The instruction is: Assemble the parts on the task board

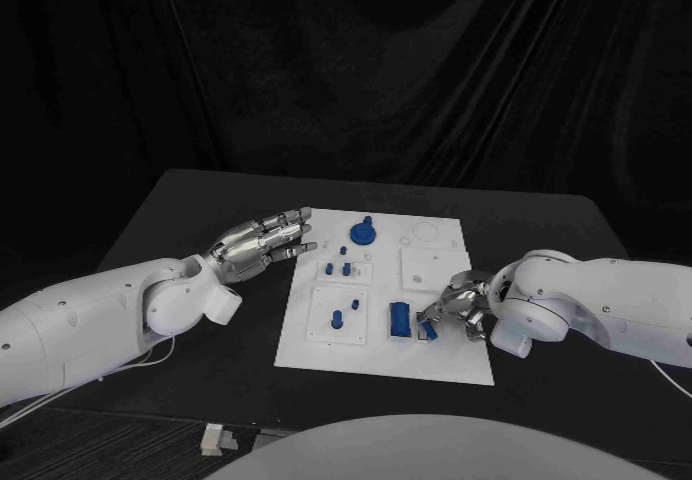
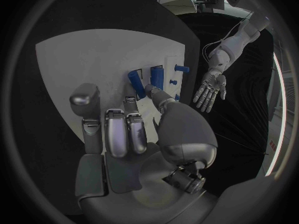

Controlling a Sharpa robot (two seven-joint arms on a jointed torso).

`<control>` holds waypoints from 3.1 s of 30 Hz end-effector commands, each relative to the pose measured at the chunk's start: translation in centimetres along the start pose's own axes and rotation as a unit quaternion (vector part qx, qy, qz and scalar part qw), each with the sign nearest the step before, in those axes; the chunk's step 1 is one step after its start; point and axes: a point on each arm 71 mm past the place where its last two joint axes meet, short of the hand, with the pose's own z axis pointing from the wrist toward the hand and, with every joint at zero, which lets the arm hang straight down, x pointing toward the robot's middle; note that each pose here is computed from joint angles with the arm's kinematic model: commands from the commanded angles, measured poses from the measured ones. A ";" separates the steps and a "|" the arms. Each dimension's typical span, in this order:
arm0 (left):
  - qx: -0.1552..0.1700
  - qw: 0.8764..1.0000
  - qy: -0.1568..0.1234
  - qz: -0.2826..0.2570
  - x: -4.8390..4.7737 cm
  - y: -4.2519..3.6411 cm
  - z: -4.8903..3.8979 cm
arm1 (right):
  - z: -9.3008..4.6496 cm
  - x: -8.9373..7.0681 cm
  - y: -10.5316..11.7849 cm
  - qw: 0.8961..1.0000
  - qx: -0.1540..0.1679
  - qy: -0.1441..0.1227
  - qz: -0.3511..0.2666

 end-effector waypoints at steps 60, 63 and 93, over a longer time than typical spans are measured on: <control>-0.007 1.000 0.010 -0.011 0.10 0.45 -0.14 | -1.6 0.0 -0.4 0.980 -0.066 -0.072 -0.174; -0.008 1.000 0.010 -0.011 0.09 0.47 -0.16 | -1.4 0.3 -0.6 0.979 -0.061 -0.067 -0.183; -0.011 1.000 0.010 -0.012 0.05 0.55 -0.25 | -0.8 0.7 -0.7 0.978 -0.056 -0.060 -0.190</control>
